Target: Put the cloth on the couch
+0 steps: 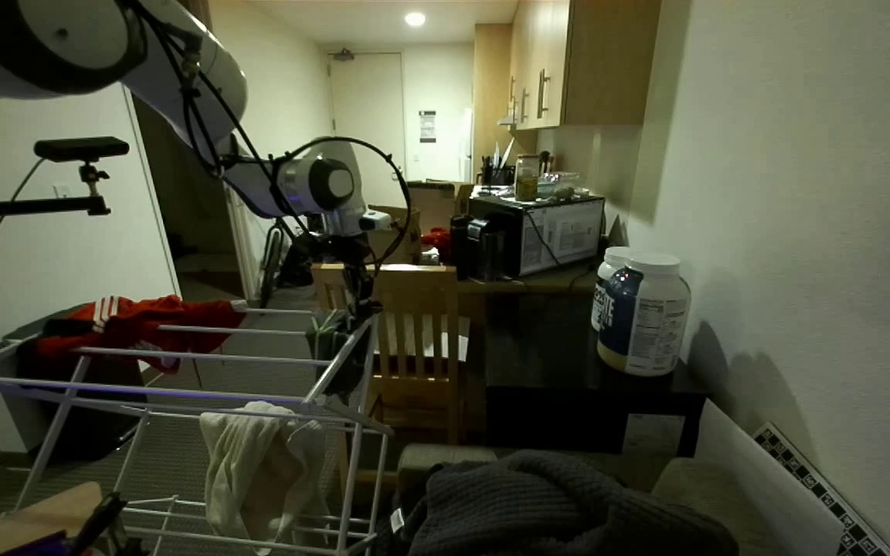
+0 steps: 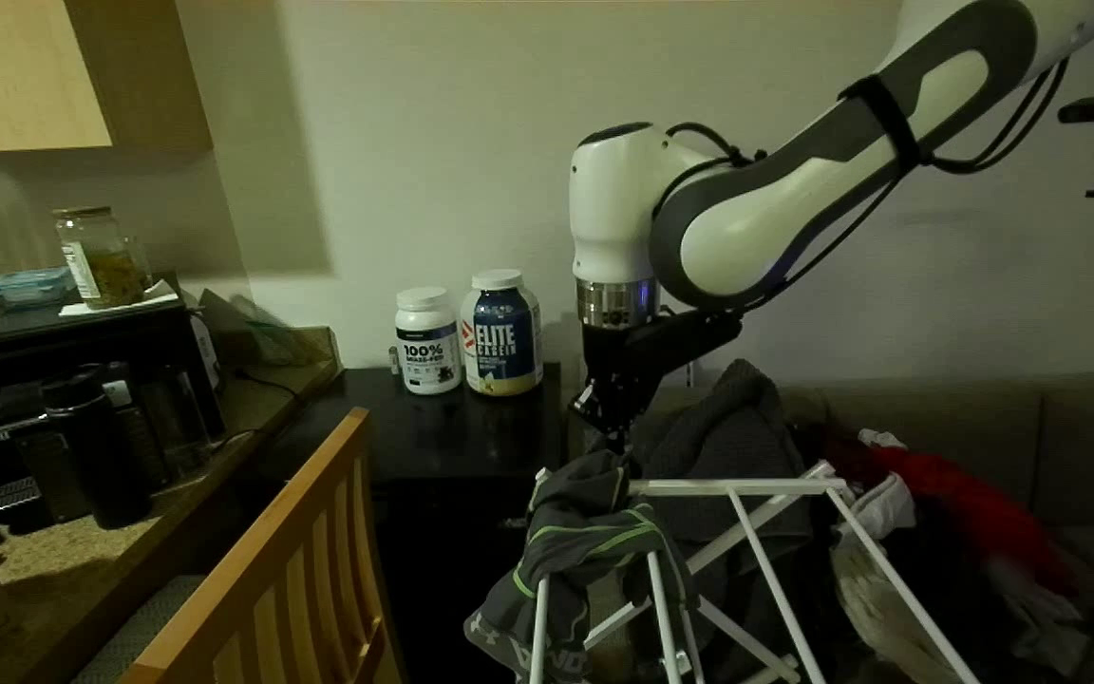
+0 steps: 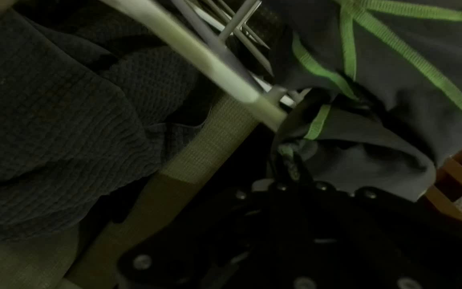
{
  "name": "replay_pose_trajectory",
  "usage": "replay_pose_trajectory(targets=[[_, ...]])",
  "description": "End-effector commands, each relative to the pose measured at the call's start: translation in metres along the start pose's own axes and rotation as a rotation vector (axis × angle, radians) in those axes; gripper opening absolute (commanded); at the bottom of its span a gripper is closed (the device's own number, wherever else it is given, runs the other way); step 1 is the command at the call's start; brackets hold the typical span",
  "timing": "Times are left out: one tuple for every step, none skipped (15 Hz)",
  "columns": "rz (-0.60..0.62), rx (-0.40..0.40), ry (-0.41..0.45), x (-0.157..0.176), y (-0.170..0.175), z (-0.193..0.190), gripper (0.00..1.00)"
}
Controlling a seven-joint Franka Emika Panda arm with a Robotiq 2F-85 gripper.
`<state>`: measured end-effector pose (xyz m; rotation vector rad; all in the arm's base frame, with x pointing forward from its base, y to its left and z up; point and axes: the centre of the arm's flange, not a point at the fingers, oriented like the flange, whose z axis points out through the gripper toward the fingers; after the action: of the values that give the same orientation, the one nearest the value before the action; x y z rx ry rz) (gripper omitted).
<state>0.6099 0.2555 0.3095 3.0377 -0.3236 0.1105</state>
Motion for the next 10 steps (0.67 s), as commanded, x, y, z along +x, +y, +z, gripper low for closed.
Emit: replay_pose_trajectory(targets=[[-0.012,0.028,0.011,0.018,0.045,-0.044,0.01],[-0.010,0.031,0.015,0.023,0.056,-0.055,0.01],[-0.006,0.034,0.015,0.027,0.066,-0.063,0.01],[0.002,0.035,0.017,0.031,0.078,-0.072,0.01],[0.012,0.036,0.018,0.035,0.087,-0.078,0.01],[0.027,0.031,0.019,0.040,0.097,-0.083,0.01],[0.040,0.025,0.023,0.045,0.106,-0.087,0.01],[0.056,0.016,0.028,0.049,0.115,-0.089,0.01],[0.071,0.011,0.031,0.052,0.123,-0.091,0.01],[0.085,0.005,0.027,0.056,0.130,-0.091,0.01]])
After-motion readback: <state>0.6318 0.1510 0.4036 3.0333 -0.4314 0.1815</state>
